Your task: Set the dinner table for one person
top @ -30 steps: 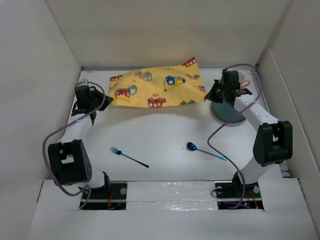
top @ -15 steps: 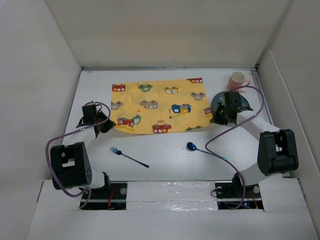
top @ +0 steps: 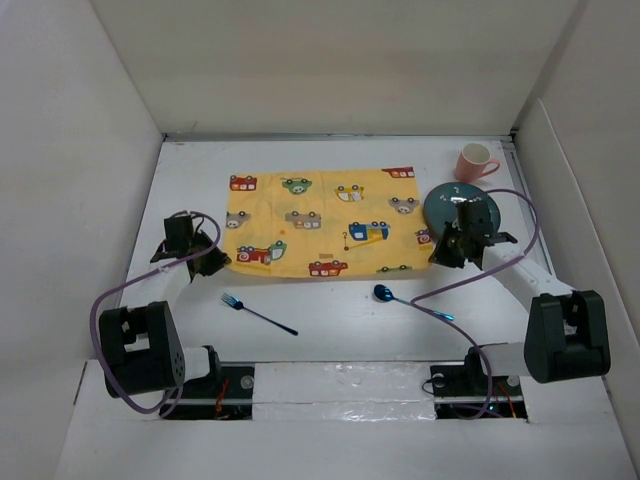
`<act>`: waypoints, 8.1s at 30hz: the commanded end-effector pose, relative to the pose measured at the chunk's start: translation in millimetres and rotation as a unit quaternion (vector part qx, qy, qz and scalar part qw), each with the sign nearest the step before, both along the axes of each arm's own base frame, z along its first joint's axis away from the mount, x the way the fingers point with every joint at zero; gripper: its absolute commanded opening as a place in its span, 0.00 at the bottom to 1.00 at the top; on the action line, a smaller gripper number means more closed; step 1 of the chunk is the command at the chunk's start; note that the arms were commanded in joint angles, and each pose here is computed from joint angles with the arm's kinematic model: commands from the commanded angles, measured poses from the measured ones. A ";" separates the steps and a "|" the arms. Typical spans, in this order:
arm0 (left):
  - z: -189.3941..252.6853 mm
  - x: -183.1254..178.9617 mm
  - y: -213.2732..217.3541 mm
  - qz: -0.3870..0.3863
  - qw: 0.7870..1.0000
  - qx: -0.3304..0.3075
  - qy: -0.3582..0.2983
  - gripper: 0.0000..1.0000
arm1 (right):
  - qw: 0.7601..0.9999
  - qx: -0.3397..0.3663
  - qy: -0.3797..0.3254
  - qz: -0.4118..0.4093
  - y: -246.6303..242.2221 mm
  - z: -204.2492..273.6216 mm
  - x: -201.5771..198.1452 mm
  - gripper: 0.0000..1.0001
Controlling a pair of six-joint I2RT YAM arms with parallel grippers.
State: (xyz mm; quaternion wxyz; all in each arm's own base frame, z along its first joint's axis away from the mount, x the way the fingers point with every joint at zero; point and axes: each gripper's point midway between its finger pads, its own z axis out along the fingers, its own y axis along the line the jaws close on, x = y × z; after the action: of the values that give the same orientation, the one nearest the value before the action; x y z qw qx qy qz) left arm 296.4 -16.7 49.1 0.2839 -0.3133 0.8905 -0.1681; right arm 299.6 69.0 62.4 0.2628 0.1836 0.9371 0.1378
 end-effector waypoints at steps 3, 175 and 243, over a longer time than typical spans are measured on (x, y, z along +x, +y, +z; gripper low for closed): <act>-1.0 -7.6 2.3 0.002 1.000 0.007 0.006 0.16 | 1.000 -0.005 -0.007 -0.010 -5.4 4.3 -6.2 0.01; 207.1 35.6 -71.0 -0.184 0.952 -0.011 -0.246 0.24 | 0.944 -0.118 -0.146 -0.272 -199.5 135.6 280.7 0.61; 194.4 15.9 -68.0 -0.178 0.955 -0.004 -0.239 0.23 | 0.986 -0.121 -0.093 -0.065 5.2 84.2 251.9 0.00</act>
State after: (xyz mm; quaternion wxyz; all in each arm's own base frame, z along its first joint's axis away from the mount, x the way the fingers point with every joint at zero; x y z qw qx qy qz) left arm 315.1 -84.5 237.9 0.4385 -0.1108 0.8437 -0.2892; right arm 541.2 73.6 134.1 0.3510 0.1882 0.9172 0.0098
